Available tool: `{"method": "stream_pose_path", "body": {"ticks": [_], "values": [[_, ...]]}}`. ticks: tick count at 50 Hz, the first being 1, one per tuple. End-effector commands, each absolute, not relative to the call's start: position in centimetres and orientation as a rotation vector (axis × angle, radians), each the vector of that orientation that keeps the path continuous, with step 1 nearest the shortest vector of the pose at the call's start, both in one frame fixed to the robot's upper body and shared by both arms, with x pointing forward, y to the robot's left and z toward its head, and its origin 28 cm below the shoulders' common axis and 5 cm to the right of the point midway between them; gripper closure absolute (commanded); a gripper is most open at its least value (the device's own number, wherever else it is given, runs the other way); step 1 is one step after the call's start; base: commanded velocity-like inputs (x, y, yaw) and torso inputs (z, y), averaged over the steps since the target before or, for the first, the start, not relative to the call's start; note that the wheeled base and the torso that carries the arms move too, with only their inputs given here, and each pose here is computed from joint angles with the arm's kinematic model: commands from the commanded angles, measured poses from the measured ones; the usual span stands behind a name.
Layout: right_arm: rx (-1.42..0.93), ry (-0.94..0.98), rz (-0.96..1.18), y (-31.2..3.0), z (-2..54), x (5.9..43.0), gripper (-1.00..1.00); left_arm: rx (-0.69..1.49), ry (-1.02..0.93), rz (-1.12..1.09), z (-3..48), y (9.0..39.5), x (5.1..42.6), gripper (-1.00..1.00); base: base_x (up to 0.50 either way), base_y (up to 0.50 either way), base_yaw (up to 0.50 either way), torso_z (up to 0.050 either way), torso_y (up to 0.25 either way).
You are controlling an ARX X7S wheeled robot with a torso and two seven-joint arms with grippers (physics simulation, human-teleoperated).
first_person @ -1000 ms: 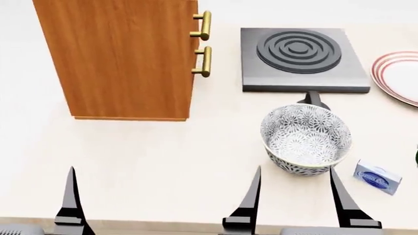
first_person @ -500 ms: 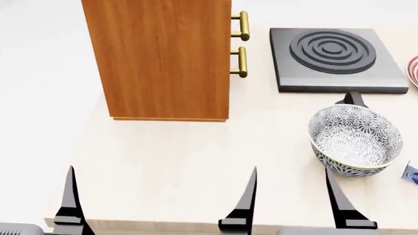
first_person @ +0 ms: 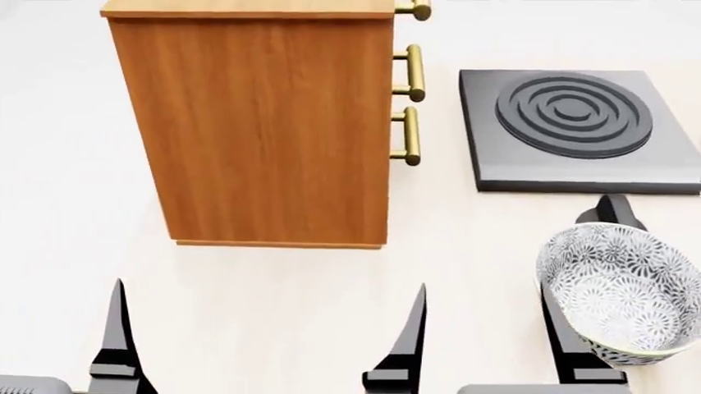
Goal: Put the bowl on the top of the cabinet.
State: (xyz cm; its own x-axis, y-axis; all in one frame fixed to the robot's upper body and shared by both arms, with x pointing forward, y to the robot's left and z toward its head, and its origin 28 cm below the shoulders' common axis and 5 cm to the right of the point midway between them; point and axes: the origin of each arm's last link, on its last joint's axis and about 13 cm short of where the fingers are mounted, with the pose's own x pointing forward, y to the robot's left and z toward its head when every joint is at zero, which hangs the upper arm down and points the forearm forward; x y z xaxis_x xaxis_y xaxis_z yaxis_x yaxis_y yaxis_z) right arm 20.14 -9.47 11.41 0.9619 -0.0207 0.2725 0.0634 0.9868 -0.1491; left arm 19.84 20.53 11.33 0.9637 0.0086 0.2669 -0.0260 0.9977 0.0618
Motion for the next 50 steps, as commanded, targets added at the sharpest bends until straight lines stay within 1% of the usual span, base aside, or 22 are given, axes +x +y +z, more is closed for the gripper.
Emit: {"method": "stream_pose_path", "body": {"ticks": [1, 7, 24, 50], "values": [[-0.158, -0.273, -0.048, -9.52, 11.35, 20.16, -1.0, 0.064, -0.27, 0.016, 11.38, 20.5, 19.83, -1.0, 0.27, 0.03, 0.0, 0.0, 0.0], [-0.16, -0.271, -0.054, -9.52, 11.29, 20.21, -1.0, 0.063, -0.27, 0.017, 11.32, 20.55, 19.8, -1.0, 0.2, 0.02, 0.0, 0.0, 0.0], [-0.165, -0.267, -0.053, -9.51, 11.21, 20.16, -1.0, 0.063, -0.271, 0.018, 11.26, 20.54, 19.76, -1.0, 0.01, 0.0, 0.0, 0.0, 0.0], [-0.176, -0.276, -0.062, -9.48, 11.13, 20.21, -1.0, 0.064, -0.272, 0.018, 11.37, 20.52, 19.86, -1.0, 0.39, 0.03, 0.0, 0.0, 0.0]]}}
